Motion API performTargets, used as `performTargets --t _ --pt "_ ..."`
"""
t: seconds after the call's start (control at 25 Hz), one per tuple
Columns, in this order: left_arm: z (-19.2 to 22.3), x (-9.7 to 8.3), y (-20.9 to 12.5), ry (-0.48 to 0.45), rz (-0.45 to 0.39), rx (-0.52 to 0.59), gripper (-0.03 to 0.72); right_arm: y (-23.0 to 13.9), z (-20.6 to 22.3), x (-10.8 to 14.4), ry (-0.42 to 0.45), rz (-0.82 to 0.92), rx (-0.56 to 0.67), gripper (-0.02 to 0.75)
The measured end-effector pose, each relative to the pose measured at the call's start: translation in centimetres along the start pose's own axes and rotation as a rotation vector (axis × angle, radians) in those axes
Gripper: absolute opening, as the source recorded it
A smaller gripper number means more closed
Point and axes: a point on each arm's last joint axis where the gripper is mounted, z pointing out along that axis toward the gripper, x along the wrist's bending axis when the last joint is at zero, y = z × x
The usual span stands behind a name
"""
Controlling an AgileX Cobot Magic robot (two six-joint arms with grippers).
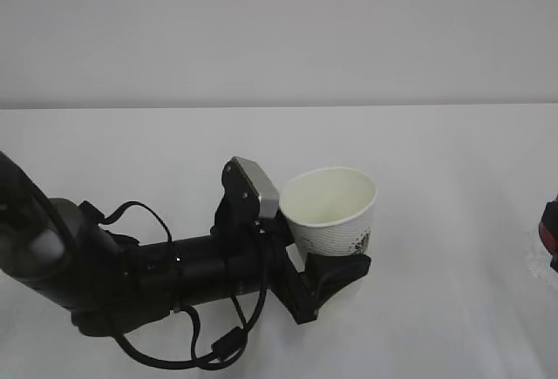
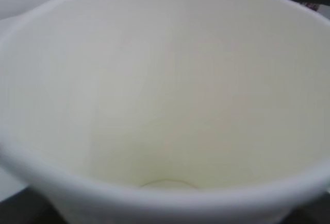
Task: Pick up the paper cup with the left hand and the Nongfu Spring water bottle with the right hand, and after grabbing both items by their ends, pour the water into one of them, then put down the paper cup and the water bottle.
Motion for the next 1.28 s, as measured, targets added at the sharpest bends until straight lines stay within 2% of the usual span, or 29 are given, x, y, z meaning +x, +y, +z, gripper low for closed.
performTargets --t 0.2,0.56,0.76,1.28 --pt "1.1 -1.3 0.5 -0.065 0.026 -0.014 0.575 0.7 -0.5 0.1 0.004 -0.004 0.020 0.448" --pt "1.7 -3.5 0.0 -0.171 0.067 0.036 0.568 3.2 -0.4 0.5 0.017 -0.100 0.045 0.448" --pt "3.1 -4.5 0.4 -0.217 0.126 0.064 0.563 3.2 -0.4 0.5 0.018 -0.123 0.046 0.448" --pt "5.1 -4.2 2.2 -0.221 0.133 0.071 0.562 3.2 -0.4 0.5 0.020 -0.241 0.045 0.448"
